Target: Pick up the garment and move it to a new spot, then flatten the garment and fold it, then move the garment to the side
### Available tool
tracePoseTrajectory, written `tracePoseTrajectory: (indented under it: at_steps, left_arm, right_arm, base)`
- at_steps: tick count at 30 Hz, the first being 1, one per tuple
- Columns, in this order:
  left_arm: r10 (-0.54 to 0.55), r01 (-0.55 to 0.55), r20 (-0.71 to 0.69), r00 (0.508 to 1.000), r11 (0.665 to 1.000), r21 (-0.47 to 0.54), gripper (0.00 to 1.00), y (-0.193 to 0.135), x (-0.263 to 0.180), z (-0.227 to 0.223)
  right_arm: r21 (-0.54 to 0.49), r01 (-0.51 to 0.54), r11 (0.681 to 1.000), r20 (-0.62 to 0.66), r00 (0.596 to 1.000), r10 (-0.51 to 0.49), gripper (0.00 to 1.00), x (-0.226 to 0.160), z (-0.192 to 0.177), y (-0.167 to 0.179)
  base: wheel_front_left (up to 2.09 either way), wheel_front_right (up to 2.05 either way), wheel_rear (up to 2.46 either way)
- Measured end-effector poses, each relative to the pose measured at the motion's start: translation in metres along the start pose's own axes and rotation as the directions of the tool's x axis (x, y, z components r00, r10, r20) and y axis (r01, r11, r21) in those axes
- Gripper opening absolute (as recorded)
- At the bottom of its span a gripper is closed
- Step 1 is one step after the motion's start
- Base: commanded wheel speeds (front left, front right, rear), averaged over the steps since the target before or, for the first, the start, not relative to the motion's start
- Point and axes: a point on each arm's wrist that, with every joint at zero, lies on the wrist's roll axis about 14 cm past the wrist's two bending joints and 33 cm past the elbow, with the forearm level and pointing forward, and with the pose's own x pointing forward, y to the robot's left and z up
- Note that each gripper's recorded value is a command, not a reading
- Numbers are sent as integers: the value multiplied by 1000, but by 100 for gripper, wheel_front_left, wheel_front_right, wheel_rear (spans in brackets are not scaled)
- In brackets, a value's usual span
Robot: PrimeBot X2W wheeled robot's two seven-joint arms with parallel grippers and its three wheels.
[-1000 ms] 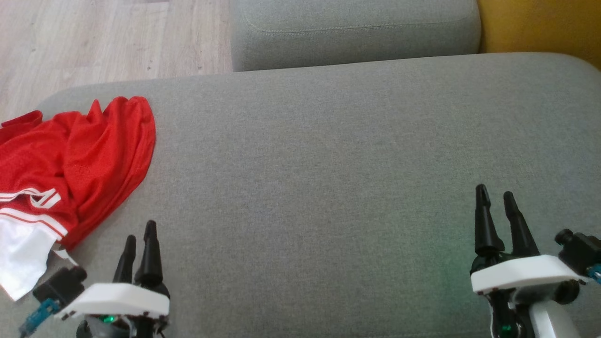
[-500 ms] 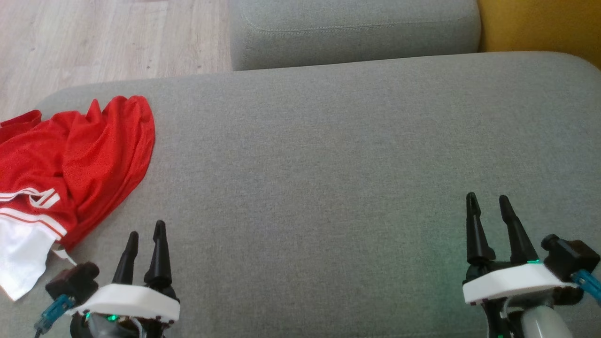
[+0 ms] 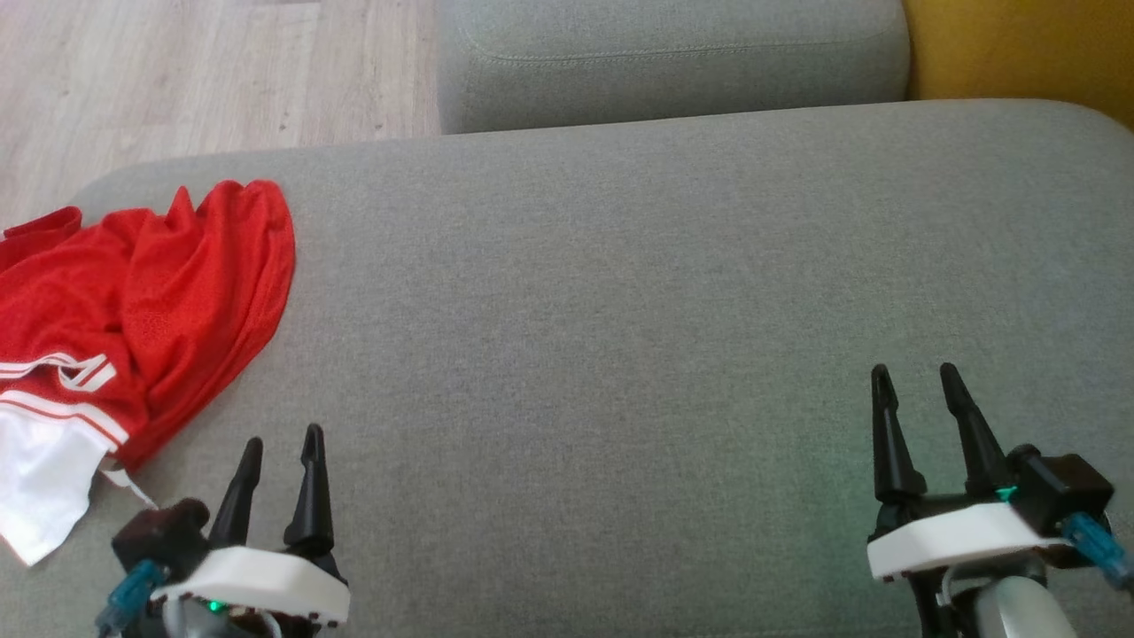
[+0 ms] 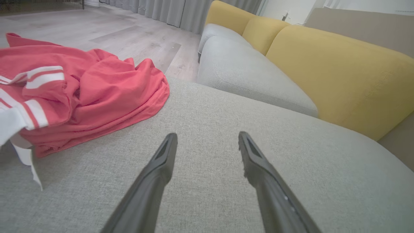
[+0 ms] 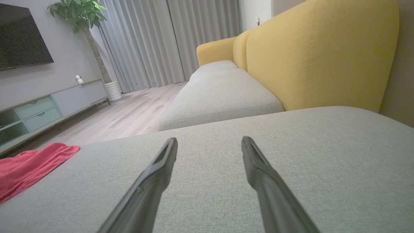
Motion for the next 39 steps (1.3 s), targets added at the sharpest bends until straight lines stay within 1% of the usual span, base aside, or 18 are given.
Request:
tracePoseTrajectory:
  at_steps: [10,15,19,22,29,39]
  left_arm:
    - [-32,29,22,999,993,118,100,-5,0,4]
    - [-47,41,30,998,986,163,100,-8,0,5]
    - [-60,51,36,998,978,202,100,-10,-1,6]
    - [-59,52,25,998,977,206,100,-10,-3,2]
    - [-59,55,12,998,977,205,100,-10,-5,-2]
    - [-46,44,9,999,982,186,100,-6,-7,-4]
  right_arm:
    - [-102,-22,995,11,1000,24,100,0,1,3]
    - [-125,-26,992,17,999,28,100,0,1,4]
    - [-121,-13,993,12,1000,15,100,-2,-2,-1]
    - [-103,-6,995,-3,1000,5,100,-3,-8,-3]
    - [-101,-4,995,-22,1000,2,100,-4,-14,-4]
    - [-72,-36,997,-41,999,34,100,-5,-20,8]
  base:
    - [0,0,0]
    - [0,0,0]
    - [0,0,0]
    - [0,0,0]
    - [0,0,0]
    - [0,0,0]
